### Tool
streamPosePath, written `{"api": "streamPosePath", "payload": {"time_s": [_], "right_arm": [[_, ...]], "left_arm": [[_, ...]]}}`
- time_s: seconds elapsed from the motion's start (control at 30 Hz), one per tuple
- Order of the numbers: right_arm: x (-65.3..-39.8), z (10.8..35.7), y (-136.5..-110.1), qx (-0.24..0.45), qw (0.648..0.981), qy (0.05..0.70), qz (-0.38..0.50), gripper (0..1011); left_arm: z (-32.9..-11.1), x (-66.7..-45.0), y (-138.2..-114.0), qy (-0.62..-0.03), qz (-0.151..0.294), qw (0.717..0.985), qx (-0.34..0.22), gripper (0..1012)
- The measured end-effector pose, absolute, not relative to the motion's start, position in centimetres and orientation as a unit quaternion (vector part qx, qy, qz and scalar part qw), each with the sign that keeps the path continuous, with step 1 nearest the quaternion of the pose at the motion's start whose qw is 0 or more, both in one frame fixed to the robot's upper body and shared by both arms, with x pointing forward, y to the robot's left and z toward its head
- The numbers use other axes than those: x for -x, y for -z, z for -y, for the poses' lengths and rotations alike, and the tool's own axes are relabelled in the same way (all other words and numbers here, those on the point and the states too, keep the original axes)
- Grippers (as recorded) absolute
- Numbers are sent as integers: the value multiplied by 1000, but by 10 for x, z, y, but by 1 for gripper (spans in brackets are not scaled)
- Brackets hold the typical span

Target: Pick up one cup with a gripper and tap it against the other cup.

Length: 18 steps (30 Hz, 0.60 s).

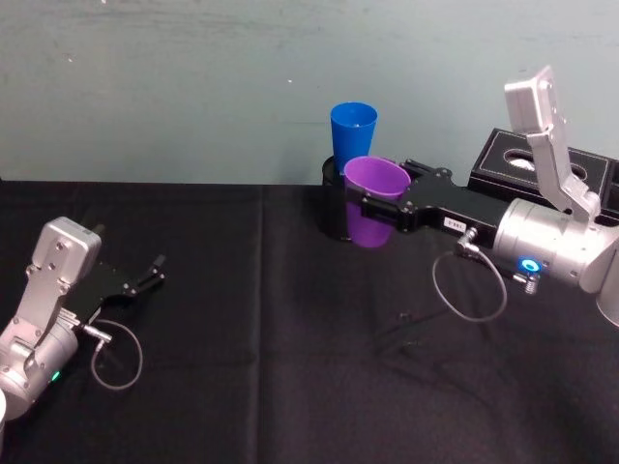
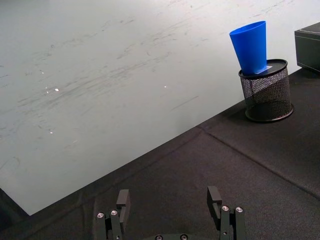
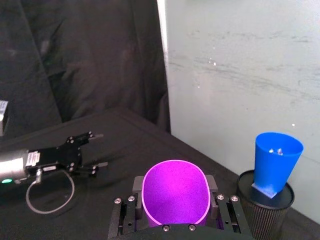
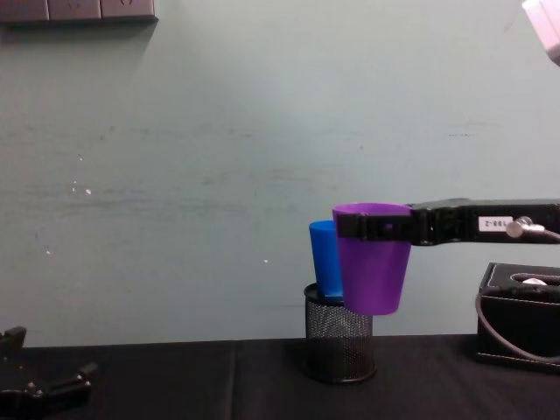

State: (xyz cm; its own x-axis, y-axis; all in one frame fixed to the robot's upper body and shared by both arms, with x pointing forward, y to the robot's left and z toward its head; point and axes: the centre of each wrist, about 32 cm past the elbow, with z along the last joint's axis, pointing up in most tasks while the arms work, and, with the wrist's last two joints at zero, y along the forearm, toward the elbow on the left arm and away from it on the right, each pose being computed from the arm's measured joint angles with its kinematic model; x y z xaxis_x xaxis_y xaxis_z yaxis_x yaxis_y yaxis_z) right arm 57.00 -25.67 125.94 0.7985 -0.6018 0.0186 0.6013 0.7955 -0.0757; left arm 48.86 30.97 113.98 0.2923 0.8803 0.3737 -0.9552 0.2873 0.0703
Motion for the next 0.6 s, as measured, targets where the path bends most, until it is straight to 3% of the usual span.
{"api": "streamPosePath", "payload": {"time_s": [0.6], "right_arm": [[-550,262,-1244,56,950,306,7,723]], "left_arm": [[-310,-489,-1140,-580,132,791,-142,1011]]}}
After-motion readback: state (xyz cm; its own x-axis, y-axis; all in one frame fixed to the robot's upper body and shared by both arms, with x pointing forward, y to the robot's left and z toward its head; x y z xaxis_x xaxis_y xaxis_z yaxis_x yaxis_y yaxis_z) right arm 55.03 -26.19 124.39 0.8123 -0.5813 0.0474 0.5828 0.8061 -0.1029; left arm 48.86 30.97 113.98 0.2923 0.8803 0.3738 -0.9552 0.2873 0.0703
